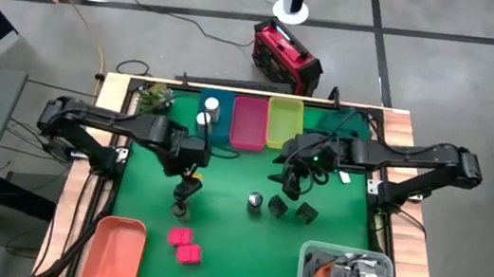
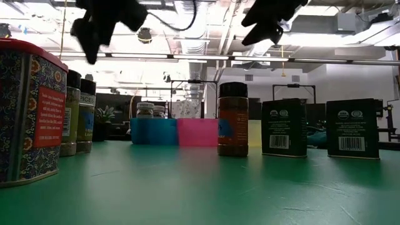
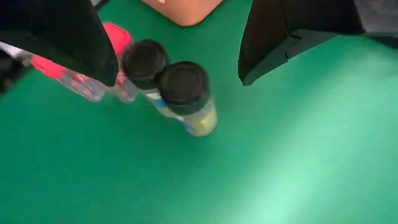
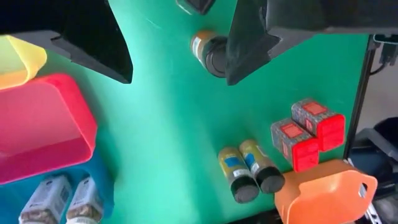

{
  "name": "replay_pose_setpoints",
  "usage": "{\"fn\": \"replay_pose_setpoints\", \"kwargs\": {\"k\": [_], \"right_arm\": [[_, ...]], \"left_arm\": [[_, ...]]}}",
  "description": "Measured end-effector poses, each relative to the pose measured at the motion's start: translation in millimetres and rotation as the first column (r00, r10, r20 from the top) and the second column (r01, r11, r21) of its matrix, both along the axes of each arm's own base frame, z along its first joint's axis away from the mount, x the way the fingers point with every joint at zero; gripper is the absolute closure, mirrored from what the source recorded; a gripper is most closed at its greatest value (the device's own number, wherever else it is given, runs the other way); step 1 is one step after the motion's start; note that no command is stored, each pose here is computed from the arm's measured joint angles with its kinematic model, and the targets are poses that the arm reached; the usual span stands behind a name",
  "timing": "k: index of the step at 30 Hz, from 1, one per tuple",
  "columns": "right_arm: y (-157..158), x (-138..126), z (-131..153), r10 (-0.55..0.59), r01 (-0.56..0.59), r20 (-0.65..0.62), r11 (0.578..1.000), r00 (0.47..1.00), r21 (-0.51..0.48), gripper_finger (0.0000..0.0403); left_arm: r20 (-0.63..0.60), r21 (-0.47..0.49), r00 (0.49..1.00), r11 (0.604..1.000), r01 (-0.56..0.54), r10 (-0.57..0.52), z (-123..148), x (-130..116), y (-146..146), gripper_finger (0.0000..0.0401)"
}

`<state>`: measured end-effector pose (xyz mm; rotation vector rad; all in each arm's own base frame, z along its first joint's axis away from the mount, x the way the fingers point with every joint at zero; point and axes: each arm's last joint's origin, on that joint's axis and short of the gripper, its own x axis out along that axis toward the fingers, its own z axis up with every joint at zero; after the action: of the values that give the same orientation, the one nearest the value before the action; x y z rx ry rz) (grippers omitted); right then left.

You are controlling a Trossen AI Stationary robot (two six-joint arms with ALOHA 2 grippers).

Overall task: Sort spices by type
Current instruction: Put the top left black seasoning bottle into the pink bin

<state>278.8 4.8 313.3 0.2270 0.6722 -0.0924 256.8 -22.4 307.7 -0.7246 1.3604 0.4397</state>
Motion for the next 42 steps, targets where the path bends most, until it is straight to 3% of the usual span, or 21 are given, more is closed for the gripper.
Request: {"fn": "replay_pose_setpoints", "kwargs": {"k": [4,11,30,42], "right_arm": [[3,-5,3,-0.01,0.01,0.002,1.0,1.0,-0.017,0.0119],[9,-11,7,0.002,-0.002,0.0,1.0,1.0,-0.031,0.0119],[10,-11,8,0.001,-0.001,0.006,0.999,1.0,-0.036,0.0119],[10,-10,9,-0.001,0.001,0.021,0.999,1.0,-0.032,0.0119]], "left_arm": [[0.004,-0.032,0.988,0.988,-0.154,0.154,-16,-10,-4,0.0083],[0.12,-0.134,0.912,0.917,-0.376,0.391,-25,-23,-10,0.0082],[0.087,-0.108,0.873,0.876,-0.47,0.479,-64,-29,-25,0.0082],[0.092,-0.058,0.89,0.895,-0.442,0.446,-74,-25,-25,0.0083]]}}
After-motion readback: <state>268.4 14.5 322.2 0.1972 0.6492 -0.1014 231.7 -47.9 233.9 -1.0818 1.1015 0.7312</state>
